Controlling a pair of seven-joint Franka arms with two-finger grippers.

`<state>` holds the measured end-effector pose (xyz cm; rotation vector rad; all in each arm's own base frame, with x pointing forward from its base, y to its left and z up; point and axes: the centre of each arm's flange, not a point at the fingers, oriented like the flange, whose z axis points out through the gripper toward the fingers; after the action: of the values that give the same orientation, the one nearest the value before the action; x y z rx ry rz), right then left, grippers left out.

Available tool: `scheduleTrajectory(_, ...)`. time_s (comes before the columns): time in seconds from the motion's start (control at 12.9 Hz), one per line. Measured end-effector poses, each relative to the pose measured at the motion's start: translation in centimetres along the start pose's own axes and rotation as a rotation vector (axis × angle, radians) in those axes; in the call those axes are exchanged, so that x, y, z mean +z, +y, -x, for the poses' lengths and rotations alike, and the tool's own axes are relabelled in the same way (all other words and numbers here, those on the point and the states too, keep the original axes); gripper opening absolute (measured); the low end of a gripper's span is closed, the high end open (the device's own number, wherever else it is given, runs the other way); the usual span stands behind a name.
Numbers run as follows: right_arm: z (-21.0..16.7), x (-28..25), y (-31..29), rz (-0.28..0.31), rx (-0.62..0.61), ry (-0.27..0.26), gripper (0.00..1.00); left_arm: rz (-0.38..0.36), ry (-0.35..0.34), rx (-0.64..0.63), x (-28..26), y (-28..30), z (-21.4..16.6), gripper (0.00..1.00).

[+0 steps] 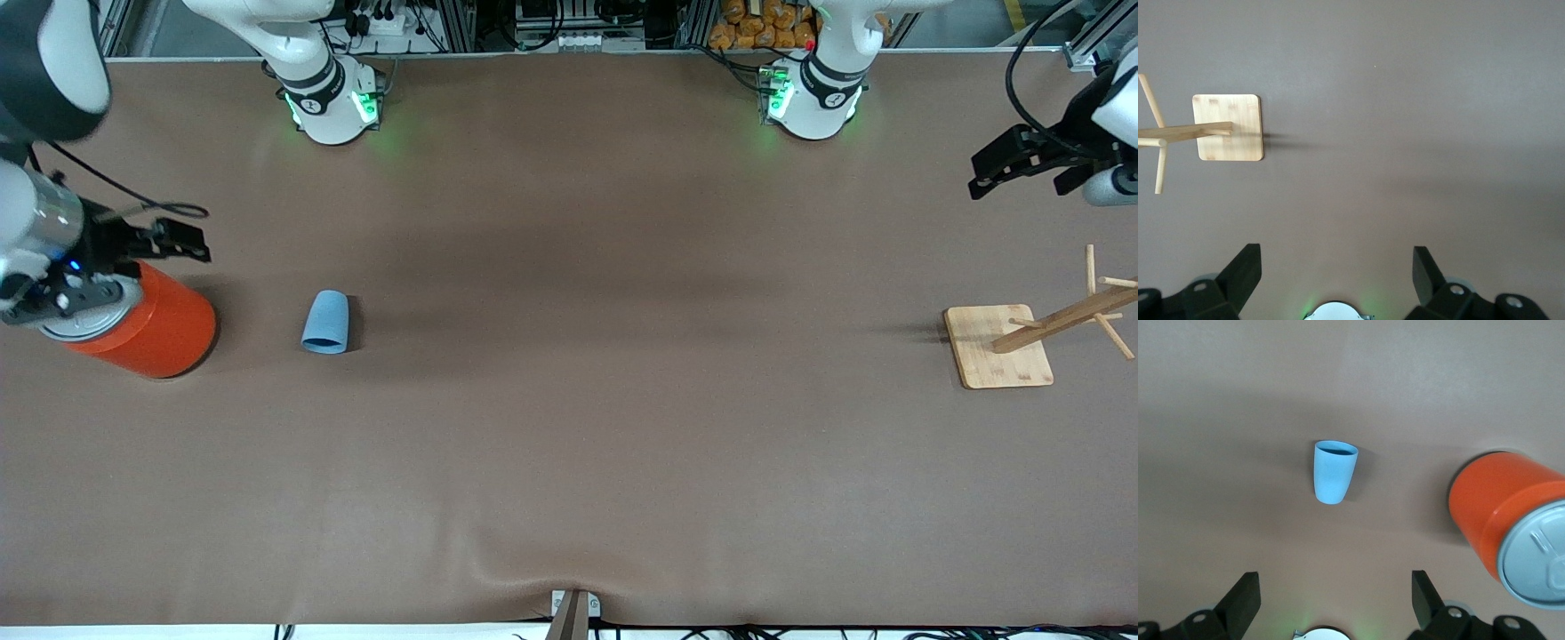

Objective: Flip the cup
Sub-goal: 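Move the right gripper down toward the blue cup lying on its side, then close the right gripper around the blue cup's body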

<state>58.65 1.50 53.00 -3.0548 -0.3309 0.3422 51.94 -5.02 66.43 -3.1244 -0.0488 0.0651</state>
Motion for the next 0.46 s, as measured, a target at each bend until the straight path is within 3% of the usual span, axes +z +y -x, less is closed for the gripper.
scheduleTrajectory(0.46,-3.4,8.2,-1.1,-0.021,0.019,-0.01,1.0,0.0,-0.002,0.0,0.0,0.0,0.0,1.0)
